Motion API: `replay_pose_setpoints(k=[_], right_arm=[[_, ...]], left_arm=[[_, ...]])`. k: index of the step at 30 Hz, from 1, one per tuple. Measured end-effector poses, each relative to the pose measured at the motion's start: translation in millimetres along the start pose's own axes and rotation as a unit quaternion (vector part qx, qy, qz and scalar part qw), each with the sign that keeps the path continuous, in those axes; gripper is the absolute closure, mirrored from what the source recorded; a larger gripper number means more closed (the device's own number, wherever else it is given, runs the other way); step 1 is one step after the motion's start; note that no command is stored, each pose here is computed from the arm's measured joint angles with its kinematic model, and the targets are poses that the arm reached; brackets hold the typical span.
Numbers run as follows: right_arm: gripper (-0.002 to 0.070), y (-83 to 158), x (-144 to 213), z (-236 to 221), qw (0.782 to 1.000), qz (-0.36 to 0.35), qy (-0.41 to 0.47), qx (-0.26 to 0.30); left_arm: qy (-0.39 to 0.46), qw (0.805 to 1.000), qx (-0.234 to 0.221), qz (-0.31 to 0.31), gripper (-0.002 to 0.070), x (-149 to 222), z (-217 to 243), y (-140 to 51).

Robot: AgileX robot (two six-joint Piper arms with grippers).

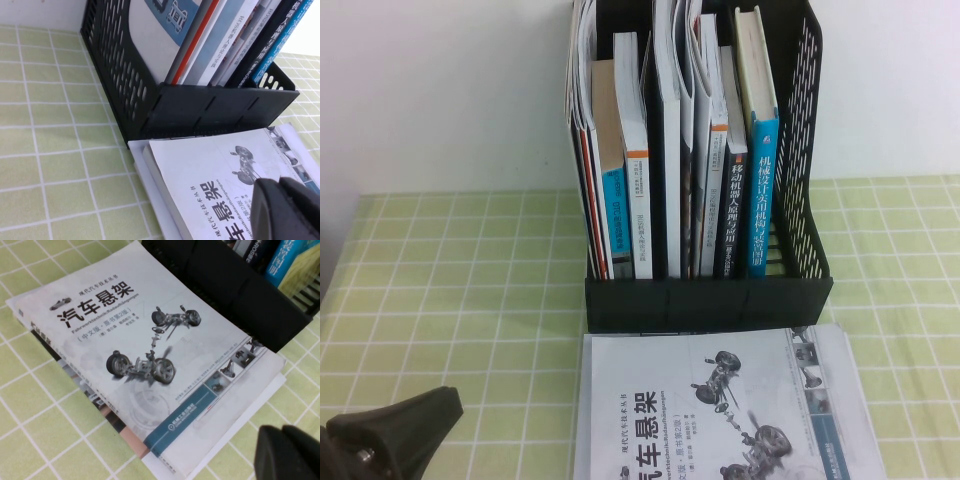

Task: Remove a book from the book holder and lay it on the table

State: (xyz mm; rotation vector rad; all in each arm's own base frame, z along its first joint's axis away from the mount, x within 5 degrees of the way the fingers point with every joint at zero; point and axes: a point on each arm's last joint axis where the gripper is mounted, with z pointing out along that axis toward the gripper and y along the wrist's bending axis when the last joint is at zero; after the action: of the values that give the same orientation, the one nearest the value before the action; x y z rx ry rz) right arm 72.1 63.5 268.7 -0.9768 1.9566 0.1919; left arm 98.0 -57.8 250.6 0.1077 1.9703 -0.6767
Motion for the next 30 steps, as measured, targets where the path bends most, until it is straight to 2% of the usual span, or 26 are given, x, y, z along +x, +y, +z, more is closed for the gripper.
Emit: replay_pose_setpoints(k=[3,9,12,16,21,24,26,30], right_arm=[[0.0678,0.0,0.0,0.0,1.0,0.0,0.0,0.0],[0.0678,0.0,0.0,0.0,1.0,0.0,0.0,0.0],[0.0678,0.0,0.0,0.0,1.0,0.0,0.0,0.0],[0.0678,0.0,0.0,0.0,1.0,0.0,0.0,0.0],[0.0678,0.0,0.0,0.0,1.0,0.0,0.0,0.0],[0.0678,0.0,0.0,0.0,1.0,0.0,0.0,0.0],[0.0678,0.0,0.0,0.0,1.0,0.0,0.0,0.0],[0.0678,0.0,0.0,0.0,1.0,0.0,0.0,0.0]], left_arm=[[-0.016,1.0,0.005,0.011,0.0678,4.8,-7.5,1.4],[-0.086,0.992,-0.003,0.095,0.0678,36.1,-23.8,18.9],[-0.117,0.988,-0.011,0.097,0.0678,57.7,-25.3,31.4],[-0.148,0.983,-0.028,0.101,0.0678,62.7,-32.0,35.7],[-0.139,0.981,-0.084,0.107,0.0678,67.4,-34.3,42.5],[-0.096,0.985,-0.11,0.09,0.0678,75.7,-33.0,46.6],[-0.067,0.988,-0.12,0.075,0.0678,81.3,-32.2,48.3],[-0.065,0.987,-0.125,0.071,0.0678,81.7,-32.3,49.1]])
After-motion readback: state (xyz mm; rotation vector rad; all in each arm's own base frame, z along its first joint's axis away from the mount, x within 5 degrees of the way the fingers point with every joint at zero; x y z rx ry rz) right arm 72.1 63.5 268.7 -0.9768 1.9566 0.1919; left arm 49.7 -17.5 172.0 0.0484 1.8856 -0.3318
